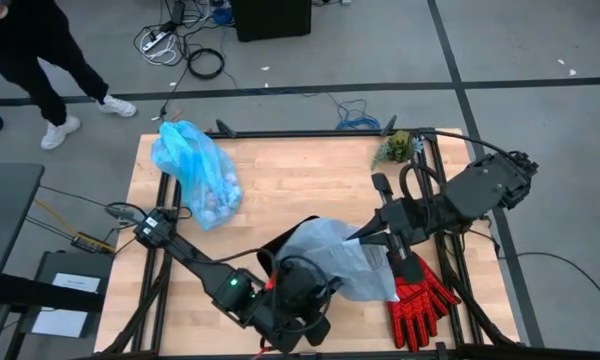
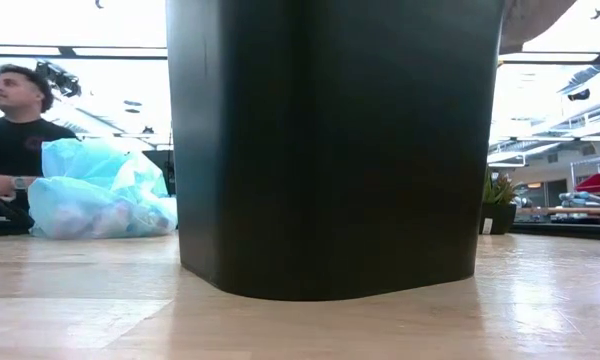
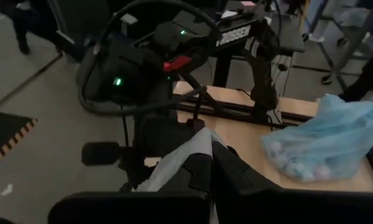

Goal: Place trash/remove bag and relplace
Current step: Put the gray trash bag into the trash bin

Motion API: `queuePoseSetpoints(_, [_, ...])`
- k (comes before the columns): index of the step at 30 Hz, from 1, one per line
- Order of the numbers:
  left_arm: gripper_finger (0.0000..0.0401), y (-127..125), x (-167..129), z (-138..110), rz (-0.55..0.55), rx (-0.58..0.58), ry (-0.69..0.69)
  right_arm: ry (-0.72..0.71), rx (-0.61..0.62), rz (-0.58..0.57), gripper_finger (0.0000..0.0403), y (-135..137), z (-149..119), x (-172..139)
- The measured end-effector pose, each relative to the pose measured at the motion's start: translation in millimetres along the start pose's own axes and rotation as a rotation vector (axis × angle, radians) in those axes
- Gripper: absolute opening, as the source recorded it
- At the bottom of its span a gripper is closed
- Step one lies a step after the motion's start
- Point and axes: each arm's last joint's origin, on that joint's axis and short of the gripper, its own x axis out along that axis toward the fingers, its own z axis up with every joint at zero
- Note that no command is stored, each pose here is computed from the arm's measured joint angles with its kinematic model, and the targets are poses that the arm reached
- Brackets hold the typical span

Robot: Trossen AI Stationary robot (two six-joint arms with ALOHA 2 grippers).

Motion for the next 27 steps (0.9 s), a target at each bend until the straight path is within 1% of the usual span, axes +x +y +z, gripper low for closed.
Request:
queuePoseSetpoints(4, [0.0195, -7, -8, 0, -0.025, 0.047, -0.074, 0.002, -0.016, 0.031, 0.0000, -2, 0, 1])
queuePoseSetpoints(9, [0.0232, -17, -29, 11, -0.046, 0.079, -0.150, 0.005, -0.019, 0.071, 0.0000, -3, 0, 2])
queuePoseSetpoints(14, [0.0239, -19, -60, 26, 0.024, 0.120, -0.259, 0.012, -0.023, 0.125, 0.0000, -1, -1, 2])
queuePoseSetpoints(17, [0.0239, -16, -72, 31, 0.054, 0.122, -0.311, 0.020, -0.035, 0.163, 0.0000, 0, -2, 2])
queuePoseSetpoints(22, [0.0239, -14, -75, 35, 0.067, 0.116, -0.334, 0.014, -0.072, 0.193, 0.0000, 2, -1, 3])
queuePoseSetpoints(25, [0.0239, -13, -73, 38, 0.076, 0.115, -0.336, -0.015, -0.132, 0.201, 0.0000, 2, -1, 7])
queuePoseSetpoints(27, [0.0239, -12, -71, 40, 0.081, 0.117, -0.340, -0.012, -0.187, 0.211, 0.0000, 2, -5, 15])
